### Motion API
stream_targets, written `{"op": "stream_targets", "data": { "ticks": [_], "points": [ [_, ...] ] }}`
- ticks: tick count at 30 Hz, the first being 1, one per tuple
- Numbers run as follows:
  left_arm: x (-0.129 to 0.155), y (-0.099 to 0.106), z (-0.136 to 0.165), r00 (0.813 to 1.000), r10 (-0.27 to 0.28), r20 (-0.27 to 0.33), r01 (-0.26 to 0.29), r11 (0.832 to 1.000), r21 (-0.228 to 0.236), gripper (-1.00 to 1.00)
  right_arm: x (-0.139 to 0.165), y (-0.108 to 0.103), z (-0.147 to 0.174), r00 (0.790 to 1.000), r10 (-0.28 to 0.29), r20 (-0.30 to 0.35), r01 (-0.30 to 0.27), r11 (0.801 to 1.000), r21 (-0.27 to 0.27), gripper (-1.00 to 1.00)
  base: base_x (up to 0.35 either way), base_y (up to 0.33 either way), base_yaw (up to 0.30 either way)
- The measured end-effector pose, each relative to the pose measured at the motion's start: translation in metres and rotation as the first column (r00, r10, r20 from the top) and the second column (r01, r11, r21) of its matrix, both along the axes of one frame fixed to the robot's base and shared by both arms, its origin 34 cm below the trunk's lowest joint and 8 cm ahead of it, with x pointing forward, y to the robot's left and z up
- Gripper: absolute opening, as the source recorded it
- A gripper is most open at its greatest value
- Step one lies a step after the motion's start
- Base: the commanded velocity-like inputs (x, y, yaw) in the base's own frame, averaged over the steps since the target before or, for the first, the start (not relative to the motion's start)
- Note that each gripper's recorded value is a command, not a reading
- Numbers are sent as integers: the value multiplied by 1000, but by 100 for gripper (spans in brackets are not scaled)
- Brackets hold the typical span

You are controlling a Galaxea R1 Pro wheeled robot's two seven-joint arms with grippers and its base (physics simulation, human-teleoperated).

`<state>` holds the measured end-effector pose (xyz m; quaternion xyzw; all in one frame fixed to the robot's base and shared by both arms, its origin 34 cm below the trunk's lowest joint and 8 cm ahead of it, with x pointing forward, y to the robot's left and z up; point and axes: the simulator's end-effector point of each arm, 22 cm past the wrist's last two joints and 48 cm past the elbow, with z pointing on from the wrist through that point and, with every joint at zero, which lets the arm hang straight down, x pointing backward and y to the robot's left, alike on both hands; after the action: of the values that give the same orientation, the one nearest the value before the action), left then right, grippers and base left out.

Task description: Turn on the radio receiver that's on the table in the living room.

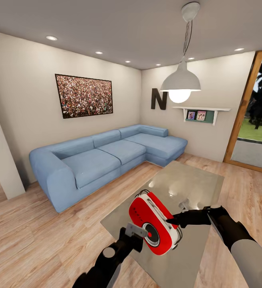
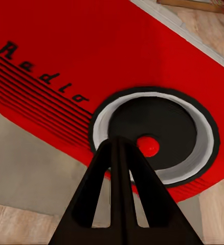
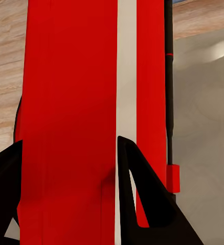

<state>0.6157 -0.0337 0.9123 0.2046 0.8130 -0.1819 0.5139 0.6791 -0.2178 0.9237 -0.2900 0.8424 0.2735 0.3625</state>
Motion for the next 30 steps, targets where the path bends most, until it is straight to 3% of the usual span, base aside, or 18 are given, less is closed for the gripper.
{"op": "stream_targets", "data": {
  "ticks": [11,19,30],
  "points": [
    [-1,-16,-4,995,-95,-31,94,995,-20,-100,0,2,0,1000,1,-2,-1,1000,2,-100,0,0,0],
    [-22,-43,0,975,-220,-36,218,975,-50,-100,-1,2,-1,1000,1,-4,-1,1000,3,-100,0,0,0],
    [-22,-41,-7,974,-221,-48,219,975,-38,-100,-1,2,-1,1000,1,-3,-1,1000,3,-100,0,0,0]
  ]
}}
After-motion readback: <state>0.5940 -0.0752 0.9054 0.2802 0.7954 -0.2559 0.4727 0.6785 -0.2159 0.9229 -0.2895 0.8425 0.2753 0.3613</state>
